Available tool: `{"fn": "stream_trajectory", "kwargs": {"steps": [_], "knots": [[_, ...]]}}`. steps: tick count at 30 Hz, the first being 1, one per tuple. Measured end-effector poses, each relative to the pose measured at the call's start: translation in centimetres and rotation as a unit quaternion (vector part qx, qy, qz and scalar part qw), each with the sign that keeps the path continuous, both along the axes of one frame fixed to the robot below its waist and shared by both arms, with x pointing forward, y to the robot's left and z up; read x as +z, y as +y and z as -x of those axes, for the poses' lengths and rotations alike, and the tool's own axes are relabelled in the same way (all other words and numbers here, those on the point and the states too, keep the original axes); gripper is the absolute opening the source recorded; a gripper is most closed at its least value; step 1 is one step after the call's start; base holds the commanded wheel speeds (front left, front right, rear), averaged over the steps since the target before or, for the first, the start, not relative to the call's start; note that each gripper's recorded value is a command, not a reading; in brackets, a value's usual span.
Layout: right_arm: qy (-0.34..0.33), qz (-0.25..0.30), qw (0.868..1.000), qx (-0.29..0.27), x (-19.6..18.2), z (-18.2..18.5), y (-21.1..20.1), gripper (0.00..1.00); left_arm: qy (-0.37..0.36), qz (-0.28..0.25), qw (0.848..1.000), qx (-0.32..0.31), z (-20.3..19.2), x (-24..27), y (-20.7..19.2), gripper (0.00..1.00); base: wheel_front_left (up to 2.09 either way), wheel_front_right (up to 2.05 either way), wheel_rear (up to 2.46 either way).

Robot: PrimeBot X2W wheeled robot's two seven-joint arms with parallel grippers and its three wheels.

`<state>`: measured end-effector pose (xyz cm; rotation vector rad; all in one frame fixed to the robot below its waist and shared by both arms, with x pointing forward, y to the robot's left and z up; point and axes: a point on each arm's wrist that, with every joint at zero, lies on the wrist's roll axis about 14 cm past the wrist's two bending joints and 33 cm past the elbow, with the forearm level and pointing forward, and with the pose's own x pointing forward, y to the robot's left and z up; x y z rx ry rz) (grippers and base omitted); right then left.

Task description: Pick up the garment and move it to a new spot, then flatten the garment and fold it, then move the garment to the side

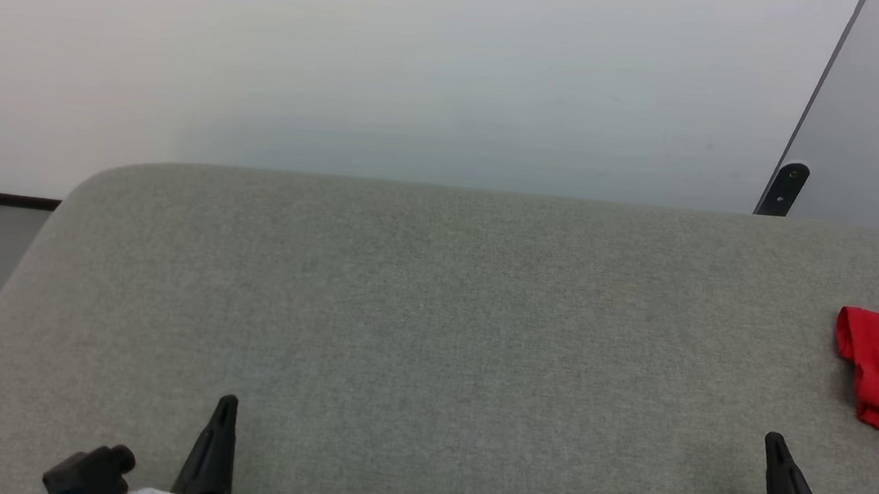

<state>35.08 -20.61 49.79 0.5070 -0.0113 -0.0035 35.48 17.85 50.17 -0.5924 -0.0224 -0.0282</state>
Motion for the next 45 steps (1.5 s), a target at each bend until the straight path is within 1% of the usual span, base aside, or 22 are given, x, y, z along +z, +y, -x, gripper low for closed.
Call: {"fn": "stream_trajectory", "kwargs": {"steps": [10, 20, 30, 45], "knots": [[0.007, -0.075, 0.997, -0.008, 0.0, -0.5, -0.2, 0.00, 0.011, 0.070, 0.997, 0.007, -0.5, -0.1, 0.5, 0.00, 0.00, 0.00, 0.00], [0.012, -0.144, 0.989, -0.012, 0.0, -0.9, -0.2, 0.00, 0.018, 0.133, 0.991, 0.012, -0.9, -0.2, 0.9, 0.00, 0.00, 0.00, 0.00], [0.014, -0.206, 0.978, -0.015, 0.0, -1.3, -0.3, 0.00, 0.024, 0.190, 0.981, 0.013, -1.3, -0.2, 1.1, 0.00, 0.00, 0.00, 0.00], [0.015, -0.289, 0.957, -0.015, 0.1, -1.9, -0.1, 0.00, 0.029, 0.265, 0.964, 0.014, -1.8, -0.2, 1.4, 0.00, 0.00, 0.00, 0.00]]}}
